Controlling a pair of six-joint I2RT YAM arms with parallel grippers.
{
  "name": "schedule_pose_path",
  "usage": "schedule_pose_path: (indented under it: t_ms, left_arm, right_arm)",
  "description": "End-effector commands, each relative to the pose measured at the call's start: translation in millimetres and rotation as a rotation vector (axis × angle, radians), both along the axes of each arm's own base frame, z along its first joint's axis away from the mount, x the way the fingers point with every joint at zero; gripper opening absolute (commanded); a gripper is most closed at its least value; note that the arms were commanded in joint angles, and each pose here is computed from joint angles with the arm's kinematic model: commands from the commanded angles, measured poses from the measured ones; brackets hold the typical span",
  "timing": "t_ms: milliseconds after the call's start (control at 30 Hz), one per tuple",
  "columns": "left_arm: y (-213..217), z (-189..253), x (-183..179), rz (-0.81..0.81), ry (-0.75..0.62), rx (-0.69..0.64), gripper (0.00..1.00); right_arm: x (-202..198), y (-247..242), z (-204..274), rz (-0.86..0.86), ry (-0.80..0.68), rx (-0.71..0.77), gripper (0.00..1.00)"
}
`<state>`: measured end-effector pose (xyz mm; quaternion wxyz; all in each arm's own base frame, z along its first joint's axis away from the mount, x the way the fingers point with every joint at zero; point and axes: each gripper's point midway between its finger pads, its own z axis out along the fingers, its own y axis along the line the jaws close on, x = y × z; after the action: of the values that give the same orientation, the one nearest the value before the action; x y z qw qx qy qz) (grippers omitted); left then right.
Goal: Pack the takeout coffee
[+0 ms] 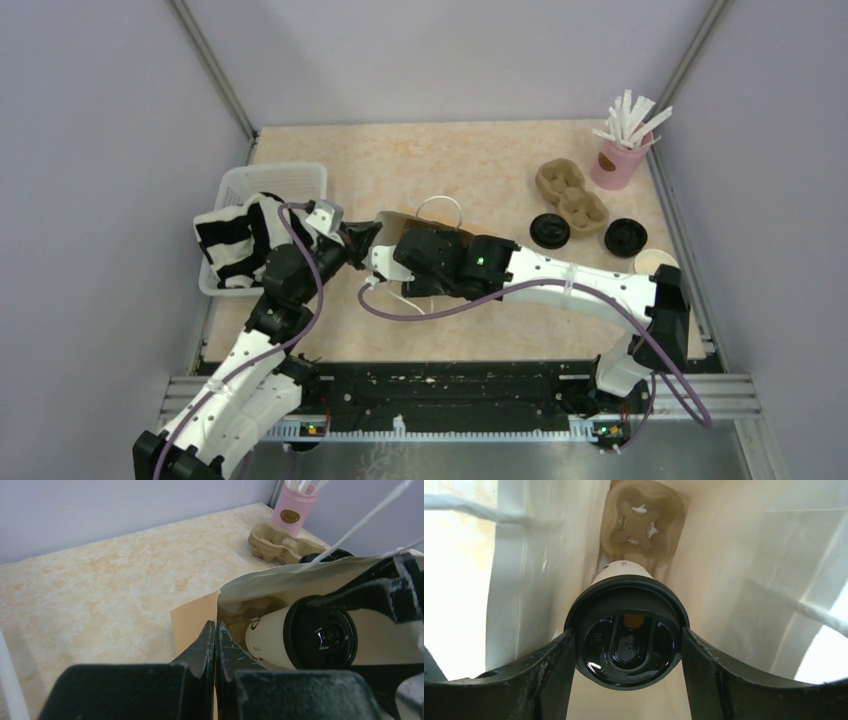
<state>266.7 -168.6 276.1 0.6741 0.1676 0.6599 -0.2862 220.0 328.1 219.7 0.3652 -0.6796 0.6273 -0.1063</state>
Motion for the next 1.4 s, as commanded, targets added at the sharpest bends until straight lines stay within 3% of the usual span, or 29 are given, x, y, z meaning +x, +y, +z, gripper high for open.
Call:
schedule_pose_path:
  t_ms: [0, 367, 600, 1033, 1233, 1367]
  left_arm:
    - [-11, 10, -12, -0.090, -0.125, -0.001, 0.00]
    - [-20, 2, -7, -0.139, -0.166, 0.077, 0.00]
    - [-21, 20, 7, -0.119, -0.167, 0.094, 0.00]
    - [-24, 24, 2, -0.135, -0.157, 0.078, 0.00]
    - [-28, 26, 1, -0.145, -0.182, 0.102, 0.00]
    - [-29, 25, -1, -0.144, -0.183, 0.101, 0.00]
  right_arm:
    - [10, 3, 14, -0.022, -0.058, 0.036, 0.30]
    - [11, -2, -7, -0.018, -0.014, -0.024, 0.30]
    - [0, -12, 11, 0.046, 0.049, 0.035, 0.29]
    - [9, -33, -3, 0.024, 0.215, 0.057, 0.29]
    - [21, -21, -8, 0.045, 0.200, 0.034, 0.30]
    - [43, -21, -12, -0.033, 0.138, -0.011, 0.29]
